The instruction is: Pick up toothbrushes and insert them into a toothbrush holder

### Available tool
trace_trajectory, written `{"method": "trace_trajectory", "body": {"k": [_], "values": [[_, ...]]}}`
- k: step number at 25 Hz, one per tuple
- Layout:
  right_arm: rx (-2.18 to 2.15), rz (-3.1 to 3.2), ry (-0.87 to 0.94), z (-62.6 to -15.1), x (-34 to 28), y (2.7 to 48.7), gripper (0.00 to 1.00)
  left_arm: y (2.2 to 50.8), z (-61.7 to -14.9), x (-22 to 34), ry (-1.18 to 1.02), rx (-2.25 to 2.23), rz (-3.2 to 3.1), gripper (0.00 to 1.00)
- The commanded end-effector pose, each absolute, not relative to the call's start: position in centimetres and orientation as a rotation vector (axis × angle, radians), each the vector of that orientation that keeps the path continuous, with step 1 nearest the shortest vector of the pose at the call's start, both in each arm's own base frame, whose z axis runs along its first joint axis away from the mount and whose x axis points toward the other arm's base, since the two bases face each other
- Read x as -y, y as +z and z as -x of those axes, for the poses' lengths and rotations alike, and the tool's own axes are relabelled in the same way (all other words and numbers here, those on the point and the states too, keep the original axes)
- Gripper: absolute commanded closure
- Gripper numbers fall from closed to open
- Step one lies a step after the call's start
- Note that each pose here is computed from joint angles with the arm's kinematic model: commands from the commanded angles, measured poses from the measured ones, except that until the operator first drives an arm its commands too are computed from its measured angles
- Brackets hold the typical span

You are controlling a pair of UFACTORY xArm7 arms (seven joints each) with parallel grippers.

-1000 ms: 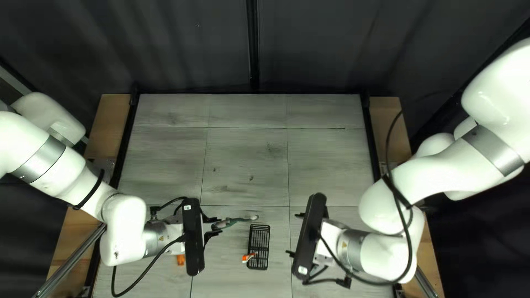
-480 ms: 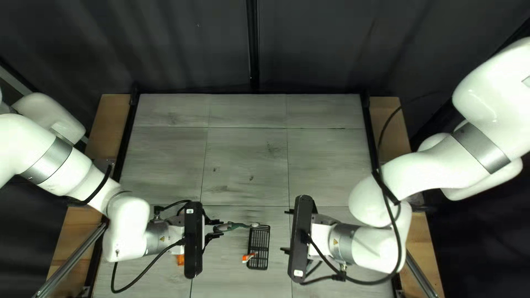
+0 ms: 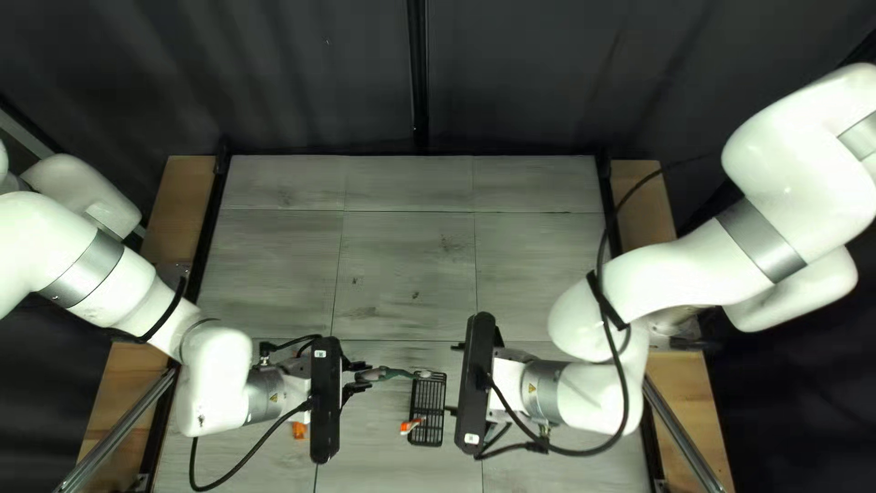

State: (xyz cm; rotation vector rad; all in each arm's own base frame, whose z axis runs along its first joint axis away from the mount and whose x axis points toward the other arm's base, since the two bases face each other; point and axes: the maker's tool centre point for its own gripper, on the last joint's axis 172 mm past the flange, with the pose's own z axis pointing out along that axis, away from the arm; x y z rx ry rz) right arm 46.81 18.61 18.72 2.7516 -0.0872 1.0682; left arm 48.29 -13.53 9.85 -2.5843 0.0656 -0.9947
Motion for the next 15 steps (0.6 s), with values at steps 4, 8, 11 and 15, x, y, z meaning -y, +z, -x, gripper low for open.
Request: {"method": "trace_trajectory", "body": {"k": [4,8,11,15], "values": [[0.056,-2.754,1.093,-48.1,-18.9,18.4,0.0,10.0,-48.4,13.6,-0.998,-0.069,2.579,1.0],[0.064,-2.759,1.106,-48.6,-18.7,18.2,0.0,10.0,-48.4,13.6,-0.998,-0.069,2.579,1.0],[0.07,-2.764,1.112,-49.1,-18.4,17.8,0.0,10.0,-48.4,13.6,-0.998,-0.069,2.579,1.0],[0.08,-2.766,1.12,-49.4,-17.8,17.7,0.0,10.0,-48.4,13.6,-0.998,-0.069,2.579,1.0]]}}
